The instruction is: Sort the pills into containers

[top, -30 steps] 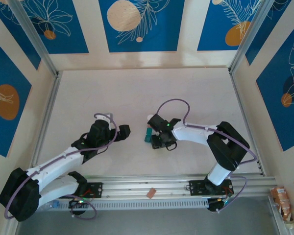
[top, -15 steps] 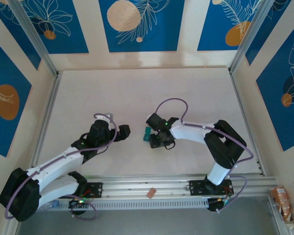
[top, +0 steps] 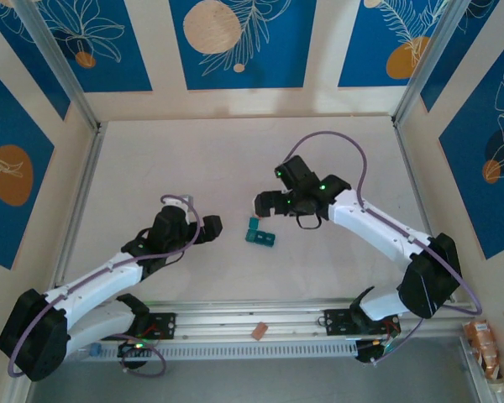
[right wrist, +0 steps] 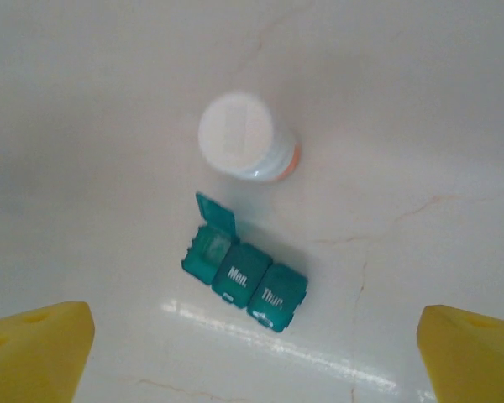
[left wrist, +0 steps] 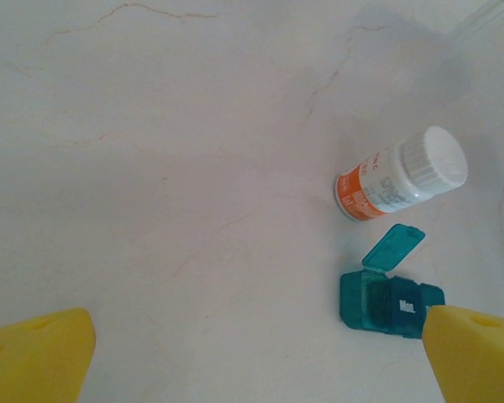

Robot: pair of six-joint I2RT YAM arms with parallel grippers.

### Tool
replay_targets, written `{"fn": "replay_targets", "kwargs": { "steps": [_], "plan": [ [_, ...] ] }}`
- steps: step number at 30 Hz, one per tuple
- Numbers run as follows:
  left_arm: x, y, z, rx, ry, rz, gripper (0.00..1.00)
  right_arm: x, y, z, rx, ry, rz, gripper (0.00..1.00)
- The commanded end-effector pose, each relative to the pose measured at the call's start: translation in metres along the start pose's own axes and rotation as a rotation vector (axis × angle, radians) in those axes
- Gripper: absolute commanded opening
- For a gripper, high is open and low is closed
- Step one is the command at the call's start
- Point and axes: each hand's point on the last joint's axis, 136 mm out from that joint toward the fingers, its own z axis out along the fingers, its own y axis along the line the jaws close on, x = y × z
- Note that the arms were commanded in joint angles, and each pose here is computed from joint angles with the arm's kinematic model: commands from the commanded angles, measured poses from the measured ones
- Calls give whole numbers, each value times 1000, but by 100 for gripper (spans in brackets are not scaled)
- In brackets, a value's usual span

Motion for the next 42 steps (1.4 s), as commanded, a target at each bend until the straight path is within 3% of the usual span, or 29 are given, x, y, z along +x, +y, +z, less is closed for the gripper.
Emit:
{"fn": "replay_targets", "kwargs": {
  "steps": [1,5,11,18,32,39,42],
  "plan": [
    [-14,-1,-6,-17,-18,31,100,-15,-5,-9,-1,-6,27,99],
    [-23,-1,-8,-34,-21,64,100,-28,1,-4,-74,37,39,99],
    [-37,-2,-6,-56,-4,113,100,-32,11,27,-67,165,9,77],
    [-42,-2,4,-45,28,124,100,-32,7,59,76,232,-51,83],
    [-36,5,13,-25,59,103,100,-14,15,109,143,351,-108,82],
    [-38,4,15,-10,58,94,100,-8,11,121,154,376,-106,75],
    [-39,3,16,-3,57,91,100,-5,11,126,151,392,-102,66]
  ]
}}
